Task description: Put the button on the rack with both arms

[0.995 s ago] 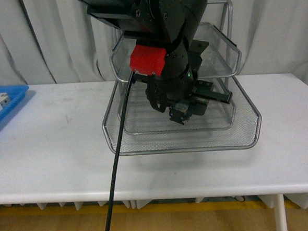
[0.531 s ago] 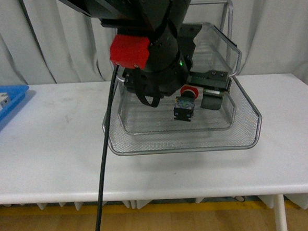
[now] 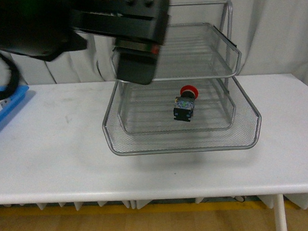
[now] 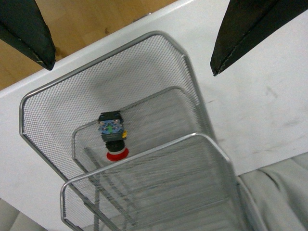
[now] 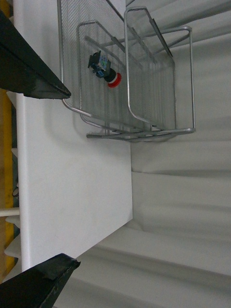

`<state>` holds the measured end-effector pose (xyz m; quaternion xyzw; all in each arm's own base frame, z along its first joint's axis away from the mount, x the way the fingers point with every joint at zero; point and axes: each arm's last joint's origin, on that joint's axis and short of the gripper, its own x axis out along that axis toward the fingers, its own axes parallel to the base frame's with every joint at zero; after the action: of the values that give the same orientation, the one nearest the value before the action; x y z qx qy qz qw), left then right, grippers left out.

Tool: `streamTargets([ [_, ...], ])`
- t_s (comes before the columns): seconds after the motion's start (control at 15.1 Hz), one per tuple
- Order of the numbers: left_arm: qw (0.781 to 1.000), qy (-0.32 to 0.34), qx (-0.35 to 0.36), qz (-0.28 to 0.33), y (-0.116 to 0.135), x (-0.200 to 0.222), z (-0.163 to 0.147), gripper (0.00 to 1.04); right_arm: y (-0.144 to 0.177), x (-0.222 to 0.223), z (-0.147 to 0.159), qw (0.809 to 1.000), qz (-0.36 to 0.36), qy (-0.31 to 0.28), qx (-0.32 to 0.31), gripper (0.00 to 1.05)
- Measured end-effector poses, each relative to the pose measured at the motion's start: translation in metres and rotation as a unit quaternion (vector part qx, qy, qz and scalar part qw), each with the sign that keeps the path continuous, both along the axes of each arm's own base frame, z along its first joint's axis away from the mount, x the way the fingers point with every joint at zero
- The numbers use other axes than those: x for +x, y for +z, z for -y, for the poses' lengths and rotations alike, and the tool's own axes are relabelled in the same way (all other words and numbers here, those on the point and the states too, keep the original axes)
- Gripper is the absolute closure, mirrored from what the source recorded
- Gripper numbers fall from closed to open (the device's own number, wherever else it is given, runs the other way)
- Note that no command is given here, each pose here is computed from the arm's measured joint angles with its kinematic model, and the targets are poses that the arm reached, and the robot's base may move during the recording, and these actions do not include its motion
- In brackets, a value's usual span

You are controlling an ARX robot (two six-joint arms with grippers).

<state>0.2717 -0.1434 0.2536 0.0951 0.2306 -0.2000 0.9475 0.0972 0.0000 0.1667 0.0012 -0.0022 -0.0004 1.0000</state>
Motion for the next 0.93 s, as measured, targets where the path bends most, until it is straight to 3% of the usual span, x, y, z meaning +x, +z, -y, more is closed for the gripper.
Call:
streamTargets([
  [0.13,0.999,0.04,0.002,0.025,0.003,-0.035,-0.039,0.07,0.0,0.0,0.0,1.0,0.0,0.0,0.0,0.06],
  [0.2,0.963,0.177,-0.067,0.194,-0.008,-0.062,-0.08,0.3,0.0,0.0,0.0,1.0,0.0,0.0,0.0,0.06],
  [0.27,0.951,0.201,-0.079,0.222,-0.016,-0.073,-0.094,0.39,0.0,0.0,0.0,1.0,0.0,0.0,0.0,0.06],
  [0.4,0.944,0.207,-0.093,0.238,-0.027,-0.087,-0.106,0.56,0.0,0.0,0.0,1.0,0.0,0.0,0.0,0.06],
  [0.66,0.947,0.202,-0.092,0.232,-0.054,-0.112,-0.124,1.03,0.0,0.0,0.0,1.0,0.0,0.0,0.0,0.06],
  [0.93,0.949,0.197,-0.093,0.226,-0.068,-0.128,-0.133,1.03,0.0,0.0,0.0,1.0,0.0,0.0,0.0,0.06],
])
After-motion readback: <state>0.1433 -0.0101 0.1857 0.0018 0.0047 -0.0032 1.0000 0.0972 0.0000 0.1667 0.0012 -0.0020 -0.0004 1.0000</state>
